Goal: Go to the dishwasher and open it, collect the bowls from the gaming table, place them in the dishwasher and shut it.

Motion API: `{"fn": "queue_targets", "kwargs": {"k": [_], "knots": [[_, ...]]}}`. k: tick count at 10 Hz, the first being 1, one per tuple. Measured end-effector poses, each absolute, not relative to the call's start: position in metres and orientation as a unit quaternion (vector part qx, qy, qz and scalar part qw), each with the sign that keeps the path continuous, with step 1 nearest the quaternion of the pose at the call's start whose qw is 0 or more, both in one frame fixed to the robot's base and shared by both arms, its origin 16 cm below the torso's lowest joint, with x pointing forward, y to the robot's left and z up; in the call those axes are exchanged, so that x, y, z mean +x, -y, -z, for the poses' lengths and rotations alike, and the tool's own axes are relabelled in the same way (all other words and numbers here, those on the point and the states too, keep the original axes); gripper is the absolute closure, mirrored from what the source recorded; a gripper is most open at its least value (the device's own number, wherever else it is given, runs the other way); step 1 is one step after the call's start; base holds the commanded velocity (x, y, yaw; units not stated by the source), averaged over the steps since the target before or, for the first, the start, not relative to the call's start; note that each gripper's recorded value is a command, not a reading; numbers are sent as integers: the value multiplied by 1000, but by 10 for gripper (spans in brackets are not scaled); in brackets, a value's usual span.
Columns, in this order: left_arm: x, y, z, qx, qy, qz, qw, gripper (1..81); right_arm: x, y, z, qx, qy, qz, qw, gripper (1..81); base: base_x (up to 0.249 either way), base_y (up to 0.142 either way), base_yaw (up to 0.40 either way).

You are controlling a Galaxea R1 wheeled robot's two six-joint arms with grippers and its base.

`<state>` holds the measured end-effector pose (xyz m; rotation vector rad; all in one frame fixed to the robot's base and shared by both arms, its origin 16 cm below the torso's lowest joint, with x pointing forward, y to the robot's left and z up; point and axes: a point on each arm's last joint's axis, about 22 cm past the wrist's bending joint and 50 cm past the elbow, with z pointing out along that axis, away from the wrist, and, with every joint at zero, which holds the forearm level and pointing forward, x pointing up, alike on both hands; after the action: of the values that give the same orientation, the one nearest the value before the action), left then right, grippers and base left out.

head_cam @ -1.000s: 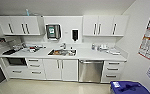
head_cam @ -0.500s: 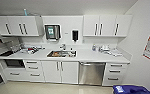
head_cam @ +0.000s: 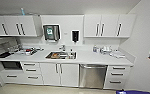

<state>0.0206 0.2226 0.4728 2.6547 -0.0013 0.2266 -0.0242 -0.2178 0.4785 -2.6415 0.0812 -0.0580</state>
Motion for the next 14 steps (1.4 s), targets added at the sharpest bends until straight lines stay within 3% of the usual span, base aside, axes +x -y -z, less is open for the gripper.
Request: {"fn": "queue_targets", "kwargs": {"k": [14], "knots": [[38,-223,-474,967,2,-94,236,10,-7,218,-479,-968,-29,33,246,10,165,0,0]]}}
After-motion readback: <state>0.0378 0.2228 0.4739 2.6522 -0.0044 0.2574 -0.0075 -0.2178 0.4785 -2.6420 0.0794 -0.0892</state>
